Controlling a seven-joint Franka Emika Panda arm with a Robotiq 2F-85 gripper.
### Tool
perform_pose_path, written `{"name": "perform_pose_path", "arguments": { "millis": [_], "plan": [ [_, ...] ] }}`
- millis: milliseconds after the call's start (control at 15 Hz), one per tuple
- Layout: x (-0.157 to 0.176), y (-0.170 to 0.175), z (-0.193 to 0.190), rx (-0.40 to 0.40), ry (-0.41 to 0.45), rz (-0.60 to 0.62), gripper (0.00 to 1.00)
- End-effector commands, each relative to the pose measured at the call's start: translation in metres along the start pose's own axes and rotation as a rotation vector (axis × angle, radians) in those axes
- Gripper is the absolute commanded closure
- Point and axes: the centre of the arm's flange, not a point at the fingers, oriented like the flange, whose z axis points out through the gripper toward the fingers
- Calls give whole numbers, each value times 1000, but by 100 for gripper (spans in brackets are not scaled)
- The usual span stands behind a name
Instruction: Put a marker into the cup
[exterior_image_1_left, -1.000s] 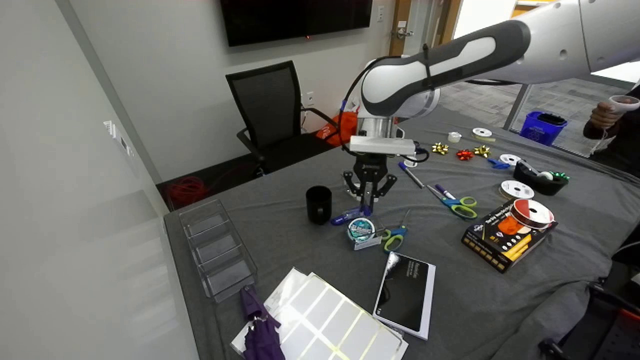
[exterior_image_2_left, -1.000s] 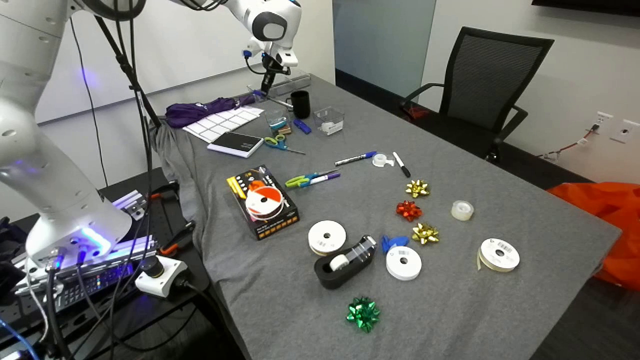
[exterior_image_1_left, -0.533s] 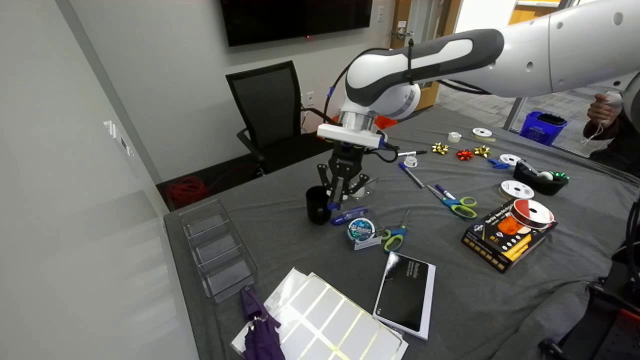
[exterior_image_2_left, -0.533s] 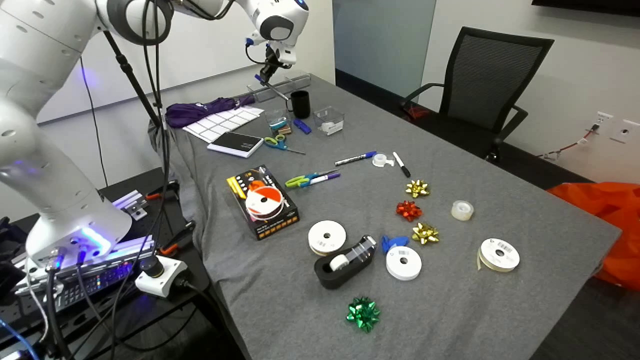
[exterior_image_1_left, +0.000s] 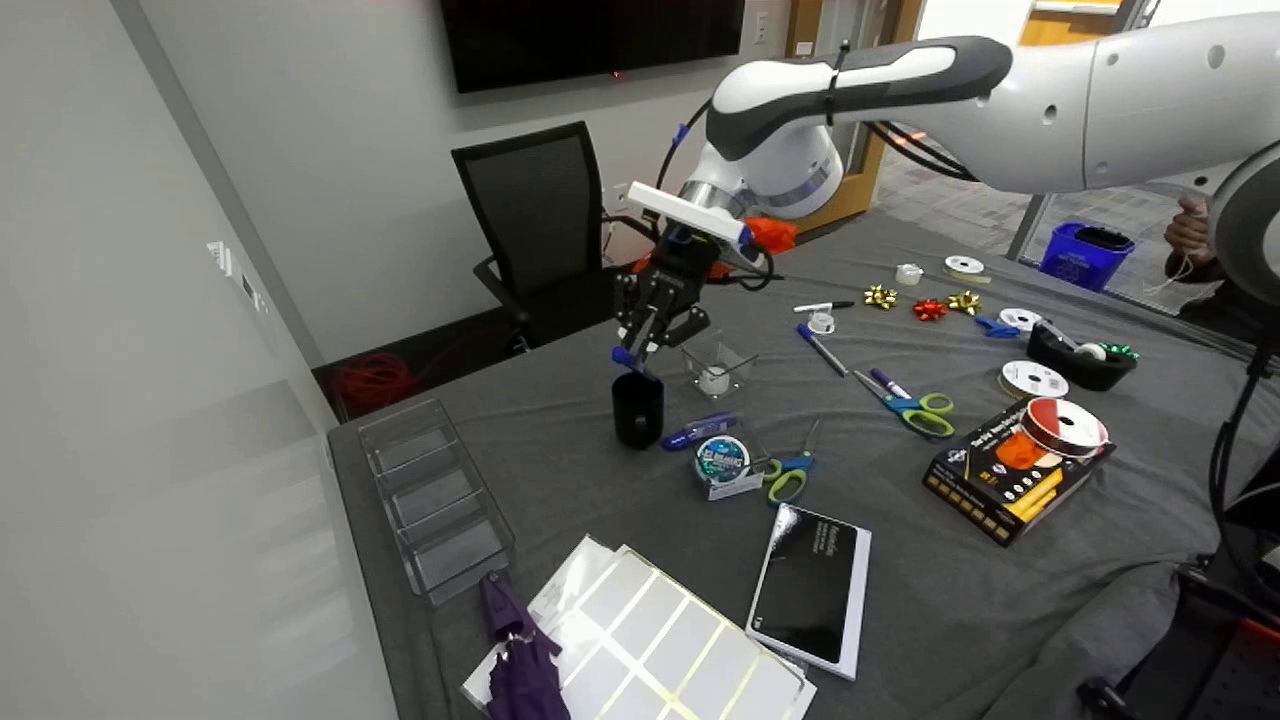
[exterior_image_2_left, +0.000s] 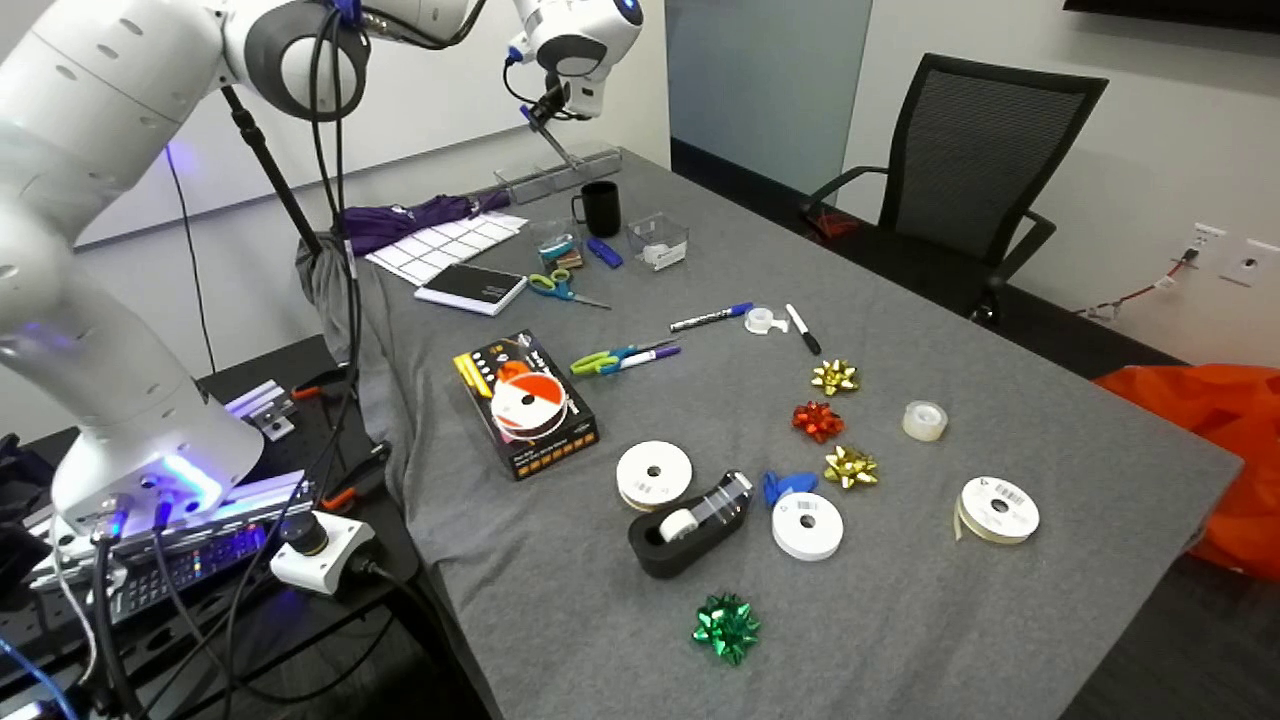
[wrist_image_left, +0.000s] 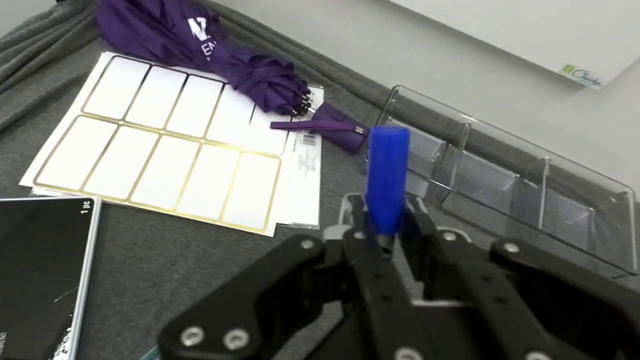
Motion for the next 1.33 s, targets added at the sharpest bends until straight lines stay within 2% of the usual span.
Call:
{"name": "perform_pose_path", "arguments": {
  "millis": [0,467,1000,1067,1133,1267],
  "plan": [
    [21,-28,2,65,-39,46,95],
    [53,-42,16,132,-68,171,95],
    [91,-45,17,193,4,257,95],
    [95,-44,18,192,13,266,55],
    [98,-42,19,191,19,274,54],
    [96,-38,20,181,22,280,40]
  ]
}}
